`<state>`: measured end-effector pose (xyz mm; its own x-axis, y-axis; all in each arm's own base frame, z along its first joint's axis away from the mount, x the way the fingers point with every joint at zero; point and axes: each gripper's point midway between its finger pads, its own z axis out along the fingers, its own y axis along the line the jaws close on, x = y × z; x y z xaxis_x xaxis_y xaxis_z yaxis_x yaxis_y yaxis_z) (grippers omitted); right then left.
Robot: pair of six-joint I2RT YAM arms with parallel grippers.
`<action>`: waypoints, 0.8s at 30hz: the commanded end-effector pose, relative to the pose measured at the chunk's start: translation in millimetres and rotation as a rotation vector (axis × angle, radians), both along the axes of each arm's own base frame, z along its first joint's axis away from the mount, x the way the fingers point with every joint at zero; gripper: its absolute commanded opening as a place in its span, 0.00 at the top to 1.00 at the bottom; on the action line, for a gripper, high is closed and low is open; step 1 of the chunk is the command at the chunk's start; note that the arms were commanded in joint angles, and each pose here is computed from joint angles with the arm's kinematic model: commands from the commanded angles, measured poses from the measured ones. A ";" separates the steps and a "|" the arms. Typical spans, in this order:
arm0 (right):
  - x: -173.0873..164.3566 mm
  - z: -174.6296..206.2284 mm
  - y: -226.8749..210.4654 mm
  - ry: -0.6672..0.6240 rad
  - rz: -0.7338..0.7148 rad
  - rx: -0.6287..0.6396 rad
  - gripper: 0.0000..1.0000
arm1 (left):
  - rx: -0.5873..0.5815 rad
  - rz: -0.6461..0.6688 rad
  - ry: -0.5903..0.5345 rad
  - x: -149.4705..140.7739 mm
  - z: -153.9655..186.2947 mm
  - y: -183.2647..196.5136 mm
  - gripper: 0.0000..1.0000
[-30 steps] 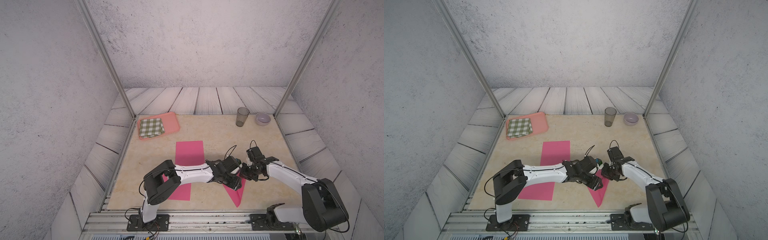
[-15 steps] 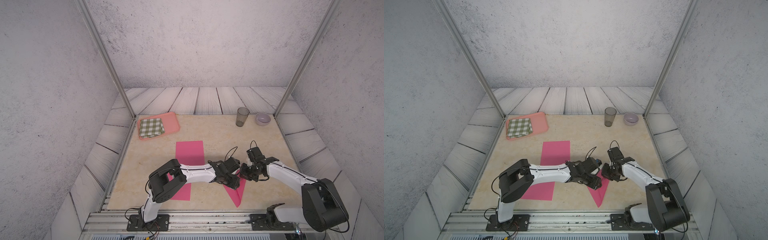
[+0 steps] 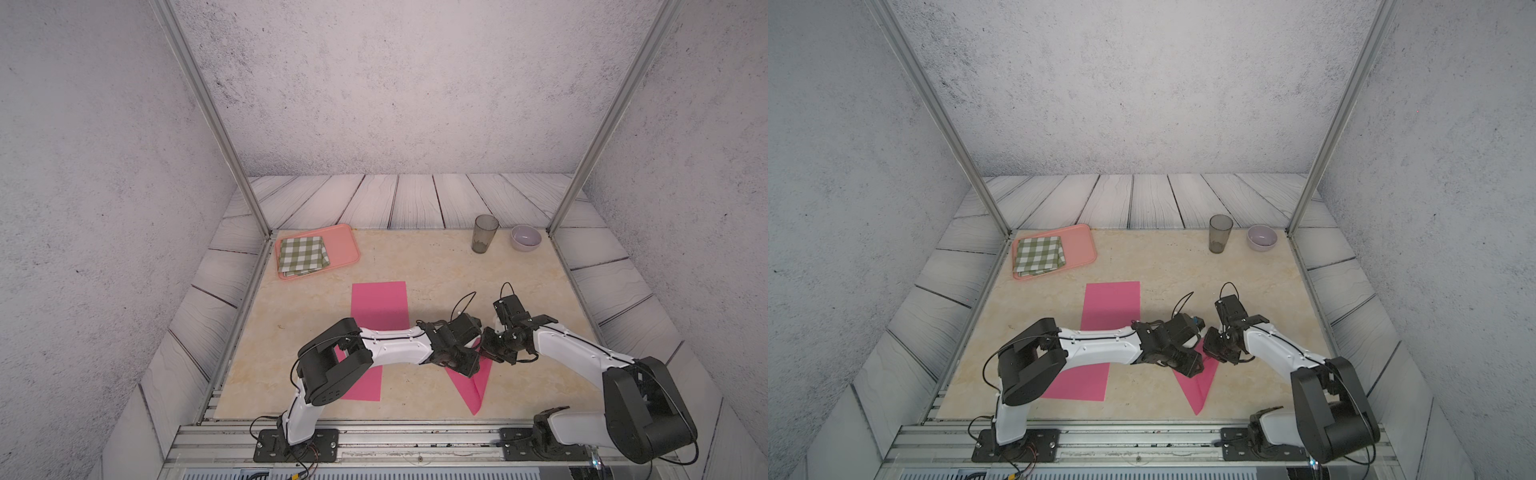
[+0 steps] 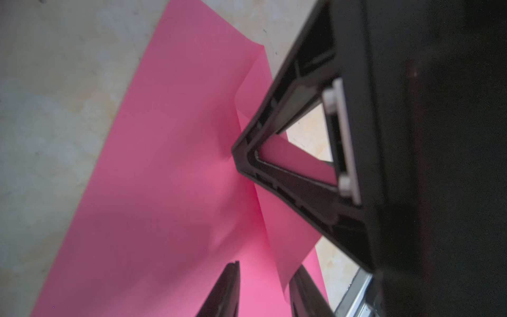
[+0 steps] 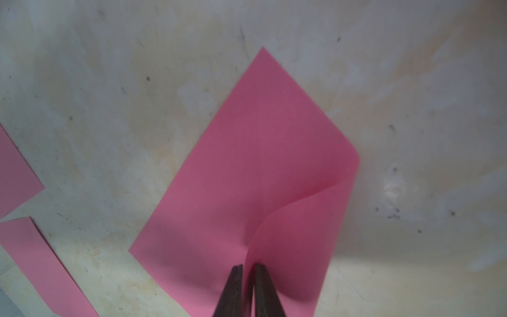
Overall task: Fold the square paper diagonally
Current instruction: Fold the paper at the center of the board.
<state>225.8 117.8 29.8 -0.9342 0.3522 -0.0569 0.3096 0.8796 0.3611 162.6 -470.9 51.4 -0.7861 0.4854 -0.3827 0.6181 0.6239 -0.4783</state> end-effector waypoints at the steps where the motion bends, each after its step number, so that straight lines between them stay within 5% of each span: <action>1: -4.8 -0.4 -1.1 0.010 -0.001 -0.006 0.86 | -0.020 -0.033 0.006 -3.4 2.2 -9.6 0.60; 24: -6.0 -2.2 -4.5 0.041 0.028 -0.041 0.96 | -0.002 -0.129 0.026 -14.0 4.1 -19.4 0.56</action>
<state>215.1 109.9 25.4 -0.9379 0.3455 -0.0306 0.3197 0.8952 0.3107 157.3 -475.6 45.6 -0.7799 0.5350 -0.3250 0.6234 0.6172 -0.4799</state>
